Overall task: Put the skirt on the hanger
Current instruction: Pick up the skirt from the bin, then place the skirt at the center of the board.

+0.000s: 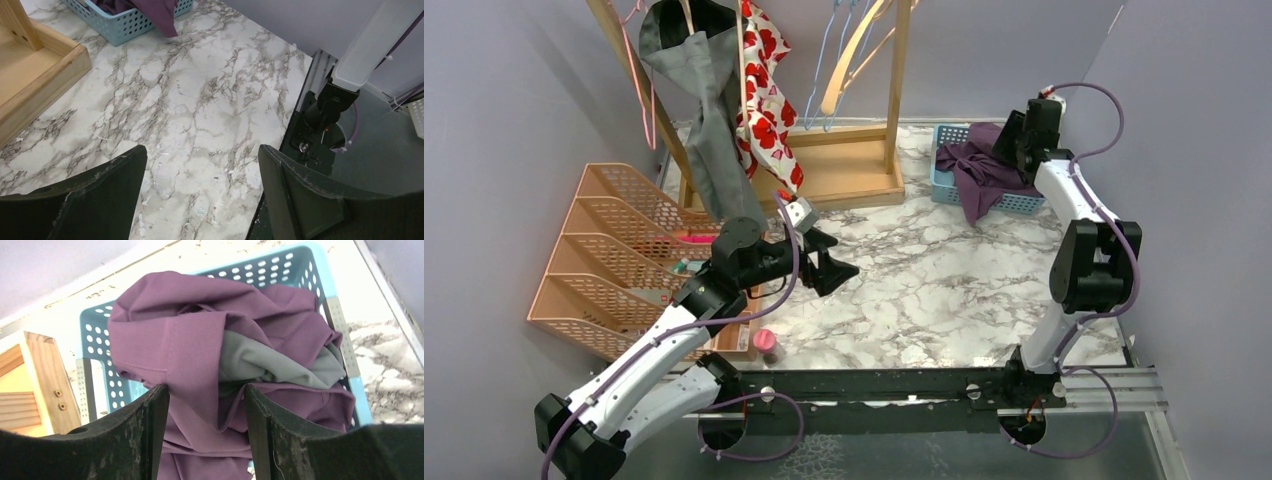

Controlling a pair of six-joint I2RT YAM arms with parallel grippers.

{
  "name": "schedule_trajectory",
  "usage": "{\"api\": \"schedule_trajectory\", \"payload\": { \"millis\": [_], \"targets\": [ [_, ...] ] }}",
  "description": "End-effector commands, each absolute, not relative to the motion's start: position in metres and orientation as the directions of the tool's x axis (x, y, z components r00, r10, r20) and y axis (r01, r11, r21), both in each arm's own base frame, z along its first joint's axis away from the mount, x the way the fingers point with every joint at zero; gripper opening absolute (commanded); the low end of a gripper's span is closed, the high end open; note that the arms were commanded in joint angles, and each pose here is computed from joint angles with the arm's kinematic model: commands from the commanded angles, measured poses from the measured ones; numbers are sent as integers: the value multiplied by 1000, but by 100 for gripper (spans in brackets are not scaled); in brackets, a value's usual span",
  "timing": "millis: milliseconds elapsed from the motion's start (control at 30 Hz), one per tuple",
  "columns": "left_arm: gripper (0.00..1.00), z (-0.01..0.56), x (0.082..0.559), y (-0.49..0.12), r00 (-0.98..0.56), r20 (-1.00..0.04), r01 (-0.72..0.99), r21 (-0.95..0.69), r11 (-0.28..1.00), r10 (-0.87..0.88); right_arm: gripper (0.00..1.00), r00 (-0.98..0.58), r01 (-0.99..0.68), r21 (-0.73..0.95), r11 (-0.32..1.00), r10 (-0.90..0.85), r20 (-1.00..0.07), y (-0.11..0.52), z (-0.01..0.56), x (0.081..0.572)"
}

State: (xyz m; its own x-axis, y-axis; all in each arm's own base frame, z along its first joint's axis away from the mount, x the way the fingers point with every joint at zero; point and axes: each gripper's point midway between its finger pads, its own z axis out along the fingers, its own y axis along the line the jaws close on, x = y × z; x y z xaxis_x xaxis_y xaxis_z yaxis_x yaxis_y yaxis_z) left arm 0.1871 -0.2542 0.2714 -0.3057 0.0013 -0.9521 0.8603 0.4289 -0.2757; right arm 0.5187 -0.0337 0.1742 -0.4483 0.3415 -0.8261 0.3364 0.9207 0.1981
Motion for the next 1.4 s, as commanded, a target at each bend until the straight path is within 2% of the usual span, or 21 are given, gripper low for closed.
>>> {"api": "schedule_trajectory", "payload": {
  "millis": [0, 133, 233, 267, 500, 700, 833, 867, 1067, 1367],
  "targets": [
    [84, 277, 200, -258, -289, -956, 830, -274, 485, -46, 61, -409, 255, 165, 953, 261, -874, -32, 203, 537],
    [84, 273, 204, -261, -299, -953, 820, -281, 499, -45, 62, -427, 225, 176, 958, 259, -866, -26, 201, 536],
    [83, 270, 207, -262, -308, -951, 810, -285, 512, -43, 54, -457, 190, 193, 963, 261, -850, -18, 189, 538],
    [83, 269, 208, -262, -310, -950, 808, -286, 515, -42, 50, -470, 180, 200, 963, 263, -842, -15, 185, 539],
    [83, 266, 212, -259, -318, -947, 784, -294, 546, -53, 2, -488, 133, 228, 965, 264, -832, -5, 185, 546],
    [84, 267, 228, -244, -326, -939, 694, -316, 647, -110, 1, -302, 107, 235, 966, 257, -918, -9, 271, 539],
    [96, 260, 243, -226, -337, -932, 585, -318, 746, -133, 1, -117, 66, 247, 967, 254, -960, -9, 359, 517],
    [99, 259, 244, -224, -338, -932, 574, -314, 756, -130, 1, -62, 49, 249, 967, 252, -966, -8, 387, 506],
    [99, 251, 244, -223, -360, -927, 568, -305, 764, -103, 1, 172, -71, 237, 969, 246, -954, 5, 510, 442],
    [99, 259, 245, -219, -343, -934, 561, -291, 775, -103, 1, 307, -317, 155, 936, 256, -917, 47, 617, 341]
  ]
}}
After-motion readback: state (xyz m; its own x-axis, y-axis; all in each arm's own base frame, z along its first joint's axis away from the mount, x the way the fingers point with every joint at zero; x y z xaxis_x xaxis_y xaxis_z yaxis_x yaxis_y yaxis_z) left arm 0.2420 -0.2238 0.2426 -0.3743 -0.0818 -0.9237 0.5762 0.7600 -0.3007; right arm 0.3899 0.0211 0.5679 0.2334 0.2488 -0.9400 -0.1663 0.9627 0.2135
